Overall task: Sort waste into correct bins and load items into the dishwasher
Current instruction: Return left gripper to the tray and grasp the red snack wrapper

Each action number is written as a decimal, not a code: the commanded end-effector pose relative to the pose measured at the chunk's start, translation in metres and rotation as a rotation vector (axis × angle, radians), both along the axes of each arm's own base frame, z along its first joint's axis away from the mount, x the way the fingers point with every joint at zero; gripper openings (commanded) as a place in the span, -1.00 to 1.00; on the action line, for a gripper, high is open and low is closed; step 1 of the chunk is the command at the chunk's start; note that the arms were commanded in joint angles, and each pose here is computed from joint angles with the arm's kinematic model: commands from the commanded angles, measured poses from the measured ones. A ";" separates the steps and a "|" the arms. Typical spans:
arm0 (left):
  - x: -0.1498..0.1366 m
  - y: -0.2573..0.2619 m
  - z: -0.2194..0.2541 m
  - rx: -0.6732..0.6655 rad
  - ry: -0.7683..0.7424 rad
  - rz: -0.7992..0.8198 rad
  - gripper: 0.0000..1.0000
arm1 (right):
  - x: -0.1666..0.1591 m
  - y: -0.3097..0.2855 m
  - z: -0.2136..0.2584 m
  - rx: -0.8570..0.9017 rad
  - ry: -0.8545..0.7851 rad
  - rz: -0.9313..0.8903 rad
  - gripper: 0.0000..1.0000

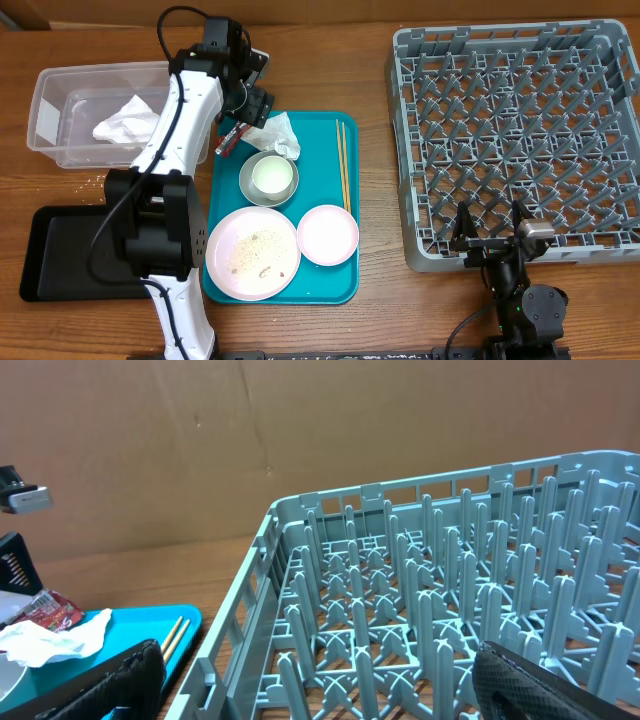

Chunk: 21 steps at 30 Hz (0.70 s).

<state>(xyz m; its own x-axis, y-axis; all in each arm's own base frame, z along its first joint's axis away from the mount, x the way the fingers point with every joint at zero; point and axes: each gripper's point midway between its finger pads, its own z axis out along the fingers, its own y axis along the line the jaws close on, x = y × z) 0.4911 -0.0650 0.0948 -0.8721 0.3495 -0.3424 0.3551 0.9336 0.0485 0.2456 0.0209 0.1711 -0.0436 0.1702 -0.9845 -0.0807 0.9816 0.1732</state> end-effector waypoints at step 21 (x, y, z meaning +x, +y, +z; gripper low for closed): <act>0.003 0.004 -0.042 0.025 0.040 0.015 0.29 | 0.000 -0.003 -0.001 -0.004 -0.006 -0.013 1.00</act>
<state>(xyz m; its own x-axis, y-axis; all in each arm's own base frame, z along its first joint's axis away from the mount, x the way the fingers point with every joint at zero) 0.4948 -0.0637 0.0611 -0.8835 0.3464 -0.3152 0.3491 0.9357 0.0498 0.2456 0.0207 0.1710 -0.0439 0.1701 -0.9844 -0.0799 0.9816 0.1732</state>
